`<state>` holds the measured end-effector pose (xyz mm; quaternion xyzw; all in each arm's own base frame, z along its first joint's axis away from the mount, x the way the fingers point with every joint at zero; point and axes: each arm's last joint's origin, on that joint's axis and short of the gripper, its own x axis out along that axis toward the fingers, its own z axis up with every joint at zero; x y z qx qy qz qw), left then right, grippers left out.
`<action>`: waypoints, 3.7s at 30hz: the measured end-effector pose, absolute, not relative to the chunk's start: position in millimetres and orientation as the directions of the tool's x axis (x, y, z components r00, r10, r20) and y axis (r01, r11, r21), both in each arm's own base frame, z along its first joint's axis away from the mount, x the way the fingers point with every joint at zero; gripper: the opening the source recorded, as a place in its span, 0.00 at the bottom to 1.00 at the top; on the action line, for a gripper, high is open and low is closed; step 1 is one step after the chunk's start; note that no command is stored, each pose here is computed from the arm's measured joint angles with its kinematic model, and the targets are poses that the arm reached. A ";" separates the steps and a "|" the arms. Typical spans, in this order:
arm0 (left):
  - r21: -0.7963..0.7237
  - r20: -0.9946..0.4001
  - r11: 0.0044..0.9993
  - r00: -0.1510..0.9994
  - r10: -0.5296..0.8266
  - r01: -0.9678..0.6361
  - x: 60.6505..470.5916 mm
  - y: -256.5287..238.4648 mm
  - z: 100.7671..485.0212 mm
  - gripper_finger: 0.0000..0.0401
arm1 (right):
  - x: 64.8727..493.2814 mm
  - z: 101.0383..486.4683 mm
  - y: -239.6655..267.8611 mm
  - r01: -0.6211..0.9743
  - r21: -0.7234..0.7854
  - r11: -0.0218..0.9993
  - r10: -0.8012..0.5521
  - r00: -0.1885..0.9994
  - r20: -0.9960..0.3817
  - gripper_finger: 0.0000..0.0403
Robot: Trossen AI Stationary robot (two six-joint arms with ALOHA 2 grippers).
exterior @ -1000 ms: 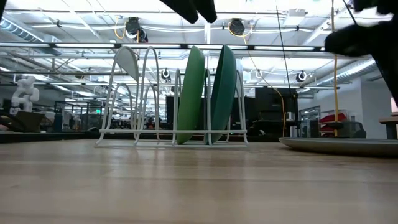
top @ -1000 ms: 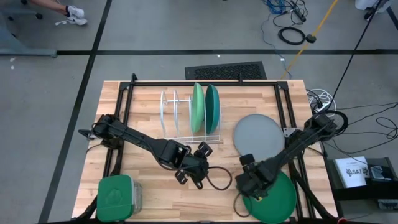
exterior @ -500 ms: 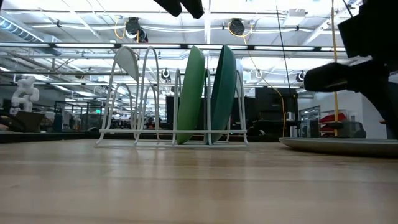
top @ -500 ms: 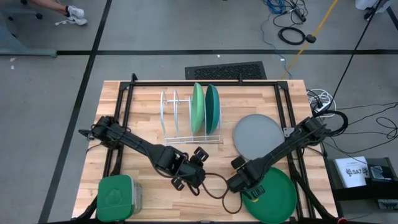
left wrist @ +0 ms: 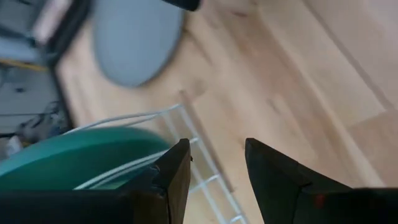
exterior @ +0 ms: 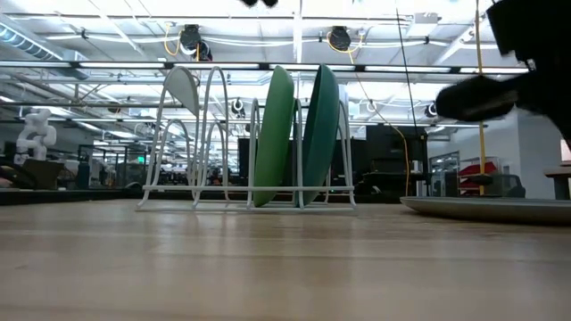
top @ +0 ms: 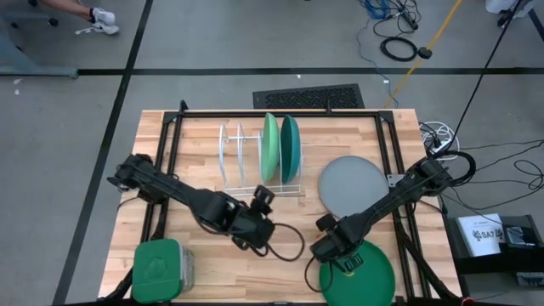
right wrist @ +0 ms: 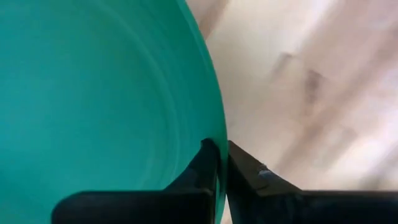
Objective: Sort dishes
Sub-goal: Put the dark green plate into the dish rack
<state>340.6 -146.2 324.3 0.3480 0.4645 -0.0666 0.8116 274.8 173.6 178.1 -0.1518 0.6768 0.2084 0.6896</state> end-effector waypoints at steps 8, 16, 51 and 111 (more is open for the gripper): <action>0.593 -0.639 0.787 0.694 0.331 0.171 295.9 -122.2 387.2 0.38 | 275.0 256.7 160.9 -0.400 -0.291 0.869 -0.175 0.304 -0.937 0.01; 0.598 -0.468 0.798 0.776 0.422 -0.074 248.3 -106.2 433.5 0.38 | 271.8 345.5 143.0 -0.024 -0.679 0.734 -0.488 0.677 -0.551 0.00; 0.500 -0.379 0.846 0.831 0.407 -0.186 242.5 -113.7 447.0 0.39 | 332.5 376.6 128.0 0.688 -0.646 0.332 -0.901 0.434 0.000 0.00; 0.631 -0.236 0.689 0.757 0.609 -0.357 249.1 -130.1 439.7 0.39 | 332.3 379.1 129.7 0.688 -0.640 0.342 -0.896 0.443 -0.002 0.00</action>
